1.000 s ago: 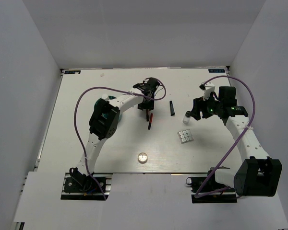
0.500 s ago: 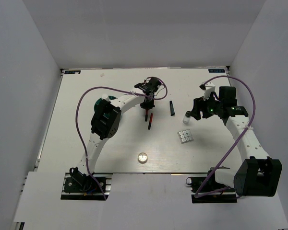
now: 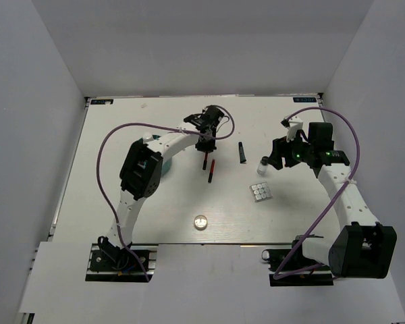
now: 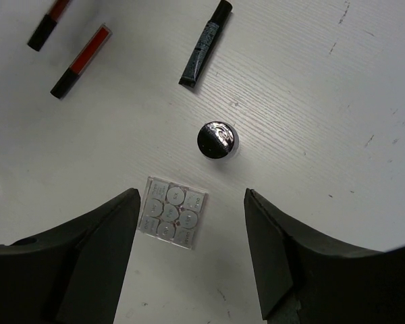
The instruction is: Organize the makeup
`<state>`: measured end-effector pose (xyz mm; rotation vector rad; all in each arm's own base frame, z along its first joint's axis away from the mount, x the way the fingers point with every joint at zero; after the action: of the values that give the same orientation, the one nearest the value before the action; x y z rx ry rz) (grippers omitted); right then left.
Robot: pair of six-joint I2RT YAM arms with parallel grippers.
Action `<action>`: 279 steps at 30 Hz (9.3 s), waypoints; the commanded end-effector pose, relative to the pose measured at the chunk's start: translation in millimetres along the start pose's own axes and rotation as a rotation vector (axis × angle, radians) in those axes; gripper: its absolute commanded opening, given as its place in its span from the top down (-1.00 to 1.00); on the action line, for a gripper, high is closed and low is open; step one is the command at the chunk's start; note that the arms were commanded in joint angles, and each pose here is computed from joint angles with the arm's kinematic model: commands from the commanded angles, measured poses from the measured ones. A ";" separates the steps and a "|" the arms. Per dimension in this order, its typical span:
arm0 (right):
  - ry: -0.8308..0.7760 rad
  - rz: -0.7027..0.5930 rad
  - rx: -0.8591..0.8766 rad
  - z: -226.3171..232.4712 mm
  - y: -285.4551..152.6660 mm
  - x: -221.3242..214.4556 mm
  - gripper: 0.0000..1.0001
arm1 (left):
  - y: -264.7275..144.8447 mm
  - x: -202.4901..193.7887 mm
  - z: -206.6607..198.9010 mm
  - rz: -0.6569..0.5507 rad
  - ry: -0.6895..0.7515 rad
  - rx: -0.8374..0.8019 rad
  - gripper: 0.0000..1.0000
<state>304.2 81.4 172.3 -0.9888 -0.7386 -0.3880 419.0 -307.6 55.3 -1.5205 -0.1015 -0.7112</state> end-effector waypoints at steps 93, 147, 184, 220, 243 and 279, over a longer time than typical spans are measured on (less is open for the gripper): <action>-0.014 -0.019 0.025 2.8 -6.6 4.6 0.45 | -136.2 -77.5 260.5 -0.504 -0.674 0.589 0.73; -0.016 -0.024 0.005 1.9 -8.5 17.5 -0.35 | -113.3 8.1 -28.6 -0.114 -0.010 -0.193 -0.23; 0.012 -0.012 0.012 0.9 -3.2 7.4 -0.33 | -4.5 -30.0 -37.0 0.120 0.114 -0.033 0.03; -0.020 -0.015 0.076 12.5 -6.5 2.9 0.53 | -275.3 3.8 158.0 -0.661 -0.558 0.181 1.00; -0.024 -0.015 0.074 12.7 -7.2 5.3 0.45 | -225.2 -66.1 276.6 -0.565 -0.724 0.632 1.00; -0.017 -0.002 0.056 6.6 -4.0 5.6 0.40 | -144.5 -77.2 263.2 -0.473 -0.674 0.576 0.88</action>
<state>297.5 87.0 175.1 -0.9372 -0.7372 -0.3457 382.7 -18.7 154.3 -1.1092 -1.0560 -0.4249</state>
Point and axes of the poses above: each gripper's point midway between its finger pads, its own y axis out along the fingers, its own z axis along the line the jaws close on, x = y × z, the point moved 1 cm from there along -y, back along the fingers, and after that the axes turned 15 degrees about y, right-handed, at the moved point
